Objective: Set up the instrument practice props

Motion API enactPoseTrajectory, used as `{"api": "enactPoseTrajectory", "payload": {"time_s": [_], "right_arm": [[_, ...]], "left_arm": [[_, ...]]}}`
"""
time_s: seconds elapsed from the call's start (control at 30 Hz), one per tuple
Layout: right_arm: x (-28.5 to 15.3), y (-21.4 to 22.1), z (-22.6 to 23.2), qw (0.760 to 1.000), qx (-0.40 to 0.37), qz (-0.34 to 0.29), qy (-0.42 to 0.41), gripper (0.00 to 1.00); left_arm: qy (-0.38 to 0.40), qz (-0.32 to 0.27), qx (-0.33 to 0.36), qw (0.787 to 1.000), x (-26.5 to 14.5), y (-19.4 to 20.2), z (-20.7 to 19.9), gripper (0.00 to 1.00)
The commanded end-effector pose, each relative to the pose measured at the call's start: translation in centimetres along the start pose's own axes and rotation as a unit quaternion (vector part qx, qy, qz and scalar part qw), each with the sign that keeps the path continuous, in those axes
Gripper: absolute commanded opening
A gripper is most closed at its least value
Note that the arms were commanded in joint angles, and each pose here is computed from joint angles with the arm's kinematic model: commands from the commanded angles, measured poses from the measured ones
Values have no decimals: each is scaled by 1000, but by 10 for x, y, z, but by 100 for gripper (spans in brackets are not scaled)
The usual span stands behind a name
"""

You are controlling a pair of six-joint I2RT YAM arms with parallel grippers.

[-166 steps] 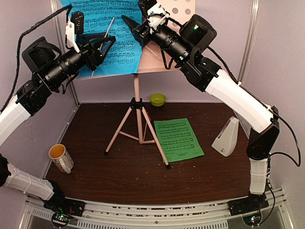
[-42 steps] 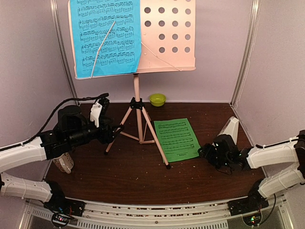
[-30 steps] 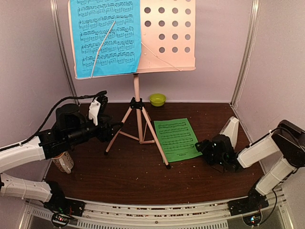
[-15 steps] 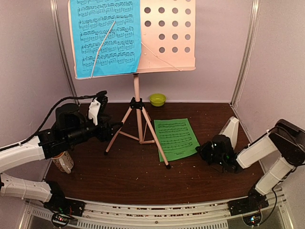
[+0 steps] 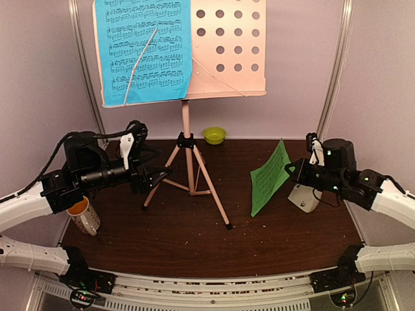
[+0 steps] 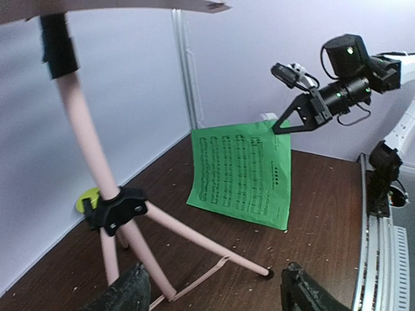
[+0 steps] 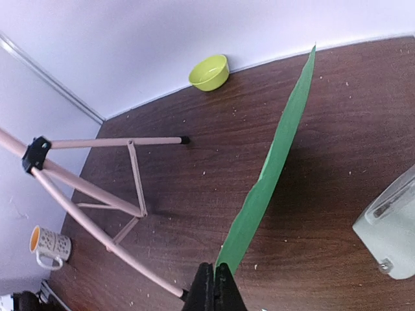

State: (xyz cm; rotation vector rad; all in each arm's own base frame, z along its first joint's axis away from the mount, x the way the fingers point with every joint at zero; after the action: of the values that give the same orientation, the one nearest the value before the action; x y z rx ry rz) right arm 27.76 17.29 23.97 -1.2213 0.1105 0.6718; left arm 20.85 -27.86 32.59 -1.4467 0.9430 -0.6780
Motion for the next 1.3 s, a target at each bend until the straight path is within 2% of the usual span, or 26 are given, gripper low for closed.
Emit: {"api": "enactPoseTrajectory", "payload": {"time_s": [0.0,0.17,0.37,0.63,0.77,0.93,1.27], "right_arm": [[-49,30,2,978,-170,117,-34,0],[-96,26,28,947,-257,159,-111,0],[-134,48,51,894,-342,234,-169,0],[-163,63,93,825,-446,276,-210,0],[-175,59,114,796,-488,275,-227,0],[-188,45,130,774,-525,266,-232,0],[-195,31,146,763,-547,252,-236,0]], "left_arm": [[64,-39,72,995,13,-31,-41,73],[94,-20,102,990,37,-31,-62,73],[109,-7,135,985,49,-31,-72,76],[161,23,193,968,66,-15,-99,81],[190,37,228,954,73,-5,-116,82],[214,50,257,941,80,3,-132,82],[232,79,308,919,100,8,-157,78]]}}
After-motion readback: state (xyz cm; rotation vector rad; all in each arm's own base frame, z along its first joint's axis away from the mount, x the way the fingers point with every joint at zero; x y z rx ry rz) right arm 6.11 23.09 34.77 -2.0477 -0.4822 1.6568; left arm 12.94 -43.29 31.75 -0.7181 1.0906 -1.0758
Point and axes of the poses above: each gripper's point midway between its finger pads, its own x axis out along the fingers, its own z axis along the line the jaws close on, y = z × x, the point moved 1 cm from there along -x, back along the fingers, and after that the axes turned 12 degrees about -x, right-handed, at the moved point
